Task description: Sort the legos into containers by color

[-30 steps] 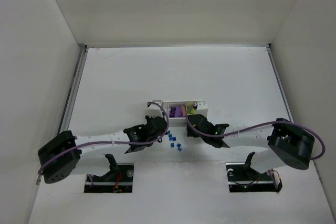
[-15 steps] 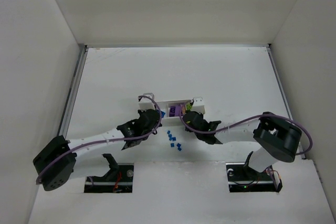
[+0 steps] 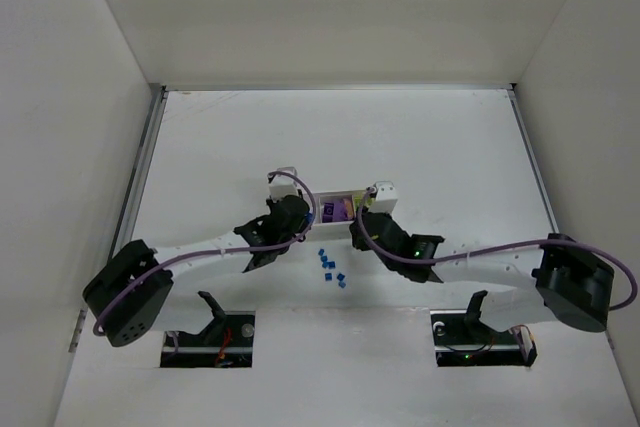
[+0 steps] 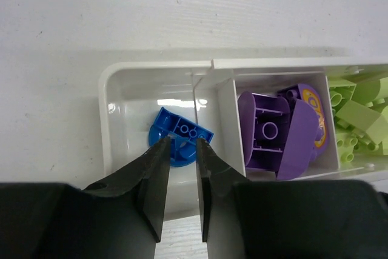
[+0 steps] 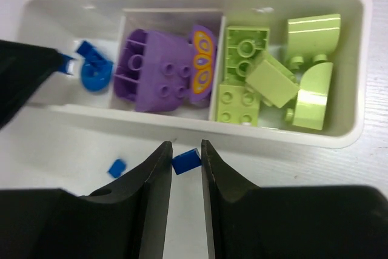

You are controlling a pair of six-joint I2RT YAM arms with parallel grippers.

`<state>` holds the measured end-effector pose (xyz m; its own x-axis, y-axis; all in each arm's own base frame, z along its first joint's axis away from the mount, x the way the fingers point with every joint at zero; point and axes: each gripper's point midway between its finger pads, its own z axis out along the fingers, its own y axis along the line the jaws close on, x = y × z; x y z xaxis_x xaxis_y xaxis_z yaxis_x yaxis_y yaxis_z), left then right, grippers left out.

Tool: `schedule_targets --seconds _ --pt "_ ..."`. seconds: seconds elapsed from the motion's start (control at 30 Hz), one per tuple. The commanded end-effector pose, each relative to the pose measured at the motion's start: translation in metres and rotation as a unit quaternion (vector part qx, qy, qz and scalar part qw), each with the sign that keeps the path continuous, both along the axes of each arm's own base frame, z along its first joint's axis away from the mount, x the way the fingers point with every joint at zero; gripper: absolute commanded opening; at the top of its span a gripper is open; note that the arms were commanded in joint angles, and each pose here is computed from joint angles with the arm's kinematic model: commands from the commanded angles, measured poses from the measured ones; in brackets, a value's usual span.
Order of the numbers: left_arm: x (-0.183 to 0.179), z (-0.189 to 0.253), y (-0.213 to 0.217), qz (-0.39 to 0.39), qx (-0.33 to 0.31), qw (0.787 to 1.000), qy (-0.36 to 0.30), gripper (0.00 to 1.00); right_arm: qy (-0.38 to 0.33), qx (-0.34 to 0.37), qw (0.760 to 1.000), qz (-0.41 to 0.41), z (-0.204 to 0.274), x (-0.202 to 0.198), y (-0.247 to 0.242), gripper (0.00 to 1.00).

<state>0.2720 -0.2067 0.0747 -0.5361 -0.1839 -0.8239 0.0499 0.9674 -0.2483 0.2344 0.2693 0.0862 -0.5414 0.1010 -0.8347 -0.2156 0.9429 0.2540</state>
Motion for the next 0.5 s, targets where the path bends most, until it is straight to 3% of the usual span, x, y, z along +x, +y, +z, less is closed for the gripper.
schedule_targets --seconds 0.0,0.17,0.4,0.47 --pt "0.012 0.040 -0.012 -0.004 -0.037 0.998 -0.046 0.24 -0.015 0.039 0.999 0.019 0.034 -0.002 0.019 0.30" --pt "0.005 0.057 0.005 0.012 -0.042 0.997 -0.058 0.30 -0.037 0.077 0.994 0.071 0.065 0.008 0.061 0.30" --pt "-0.041 0.046 0.022 0.002 -0.047 0.998 -0.032 0.25 -0.039 0.093 0.989 0.109 0.074 0.026 0.111 0.31" --pt "-0.052 0.039 0.027 -0.002 -0.041 0.999 -0.032 0.24 -0.033 0.098 0.989 0.108 0.072 0.036 0.120 0.35"
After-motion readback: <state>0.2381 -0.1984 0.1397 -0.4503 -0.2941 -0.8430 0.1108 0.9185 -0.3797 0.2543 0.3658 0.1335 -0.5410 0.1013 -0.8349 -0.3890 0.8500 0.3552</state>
